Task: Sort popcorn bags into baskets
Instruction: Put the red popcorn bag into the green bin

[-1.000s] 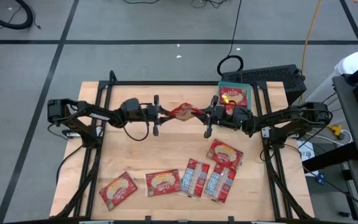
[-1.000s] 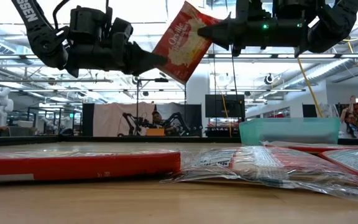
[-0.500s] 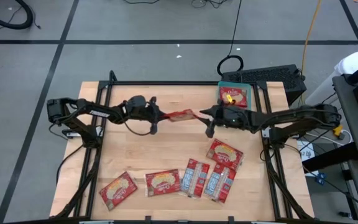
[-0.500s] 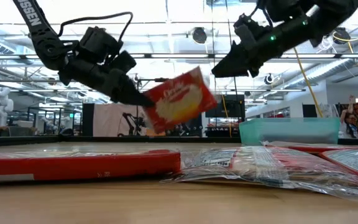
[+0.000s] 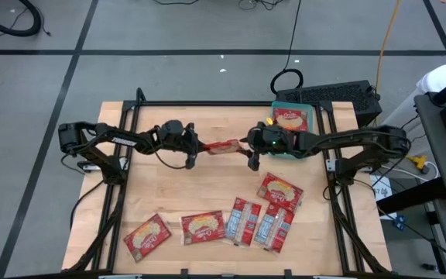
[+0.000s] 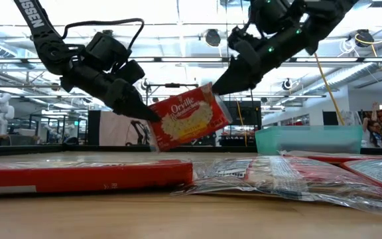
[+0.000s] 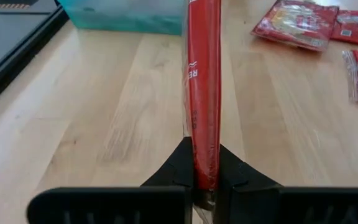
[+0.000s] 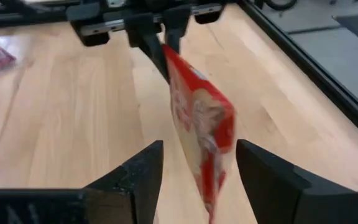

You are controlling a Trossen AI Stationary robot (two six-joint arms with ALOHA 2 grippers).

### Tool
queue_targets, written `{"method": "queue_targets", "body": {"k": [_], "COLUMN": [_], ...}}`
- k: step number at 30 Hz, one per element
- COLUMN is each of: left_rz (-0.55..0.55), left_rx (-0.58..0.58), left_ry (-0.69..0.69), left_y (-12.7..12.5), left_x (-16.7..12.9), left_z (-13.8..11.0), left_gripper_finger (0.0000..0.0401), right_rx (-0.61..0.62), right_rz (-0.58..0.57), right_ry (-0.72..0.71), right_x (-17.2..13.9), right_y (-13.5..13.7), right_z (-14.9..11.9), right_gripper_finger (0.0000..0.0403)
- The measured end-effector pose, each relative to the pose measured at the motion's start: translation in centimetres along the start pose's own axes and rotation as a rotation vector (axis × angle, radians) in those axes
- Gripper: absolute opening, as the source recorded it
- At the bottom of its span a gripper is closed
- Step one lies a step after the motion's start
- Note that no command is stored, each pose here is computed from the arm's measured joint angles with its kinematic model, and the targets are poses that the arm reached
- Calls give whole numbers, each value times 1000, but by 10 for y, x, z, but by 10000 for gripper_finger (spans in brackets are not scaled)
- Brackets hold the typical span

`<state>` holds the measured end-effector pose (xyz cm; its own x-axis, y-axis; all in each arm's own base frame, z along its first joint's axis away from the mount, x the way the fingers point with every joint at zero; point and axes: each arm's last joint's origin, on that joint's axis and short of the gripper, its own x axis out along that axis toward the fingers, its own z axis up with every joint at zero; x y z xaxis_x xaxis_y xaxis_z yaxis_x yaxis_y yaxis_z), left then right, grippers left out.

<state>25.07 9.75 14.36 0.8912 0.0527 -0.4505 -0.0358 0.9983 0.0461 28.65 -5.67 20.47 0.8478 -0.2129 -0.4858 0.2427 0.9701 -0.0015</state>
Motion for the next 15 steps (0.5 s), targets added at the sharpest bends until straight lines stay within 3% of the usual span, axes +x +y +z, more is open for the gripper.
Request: {"method": "queue_targets", "body": {"k": [8,15], "left_rz": [-18,-29], "left_rx": [21,44], "left_ry": [16,13], "left_y": [-2,-6], "left_x": [0,1], "left_z": [-1,-1], "left_gripper_finger": [29,15], "right_rx": [-80,-65], "right_rz": [14,28], "right_ry": [-93,-71], "right_x": [24,30], "right_y": [-1,-6], "right_z": [-2,-8], "right_gripper_finger": [186,104]}}
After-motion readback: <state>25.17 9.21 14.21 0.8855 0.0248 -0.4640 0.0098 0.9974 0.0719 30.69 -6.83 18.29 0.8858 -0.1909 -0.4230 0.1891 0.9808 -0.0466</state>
